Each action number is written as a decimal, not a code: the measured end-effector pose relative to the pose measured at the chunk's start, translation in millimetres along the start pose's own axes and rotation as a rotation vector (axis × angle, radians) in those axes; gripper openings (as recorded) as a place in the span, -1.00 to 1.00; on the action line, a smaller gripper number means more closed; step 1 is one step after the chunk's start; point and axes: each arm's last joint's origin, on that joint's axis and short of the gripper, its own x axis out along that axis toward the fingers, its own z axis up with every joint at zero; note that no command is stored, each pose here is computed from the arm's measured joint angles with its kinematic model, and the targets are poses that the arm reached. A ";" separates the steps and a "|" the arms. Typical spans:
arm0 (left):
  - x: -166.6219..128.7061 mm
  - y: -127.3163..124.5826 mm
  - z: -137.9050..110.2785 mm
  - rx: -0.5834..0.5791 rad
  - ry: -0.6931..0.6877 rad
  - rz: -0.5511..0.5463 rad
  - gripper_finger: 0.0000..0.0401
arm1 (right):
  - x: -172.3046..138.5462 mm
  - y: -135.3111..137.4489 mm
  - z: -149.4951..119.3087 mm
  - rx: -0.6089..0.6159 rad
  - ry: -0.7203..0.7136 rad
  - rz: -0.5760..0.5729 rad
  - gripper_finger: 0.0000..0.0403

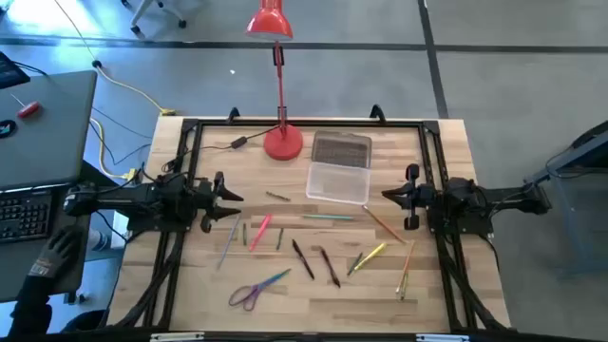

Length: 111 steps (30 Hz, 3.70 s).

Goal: Pick & place school supplies into a supply box

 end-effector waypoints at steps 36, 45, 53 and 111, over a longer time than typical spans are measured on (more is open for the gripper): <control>0.0 0.0 0.1 0.000 0.000 0.000 0.04 | 0.0 0.0 0.0 0.000 0.000 0.000 -1.00; 0.0 0.0 0.0 0.000 0.000 0.000 0.04 | 0.0 0.0 0.0 0.000 0.000 0.000 -1.00; 0.0 0.0 0.0 0.000 0.000 0.000 0.04 | 0.0 0.0 0.0 -0.001 0.000 0.000 -1.00; -1.8 3.4 16.1 0.232 -0.169 0.194 0.04 | 0.0 -0.4 0.3 -0.022 -0.002 -0.013 -1.00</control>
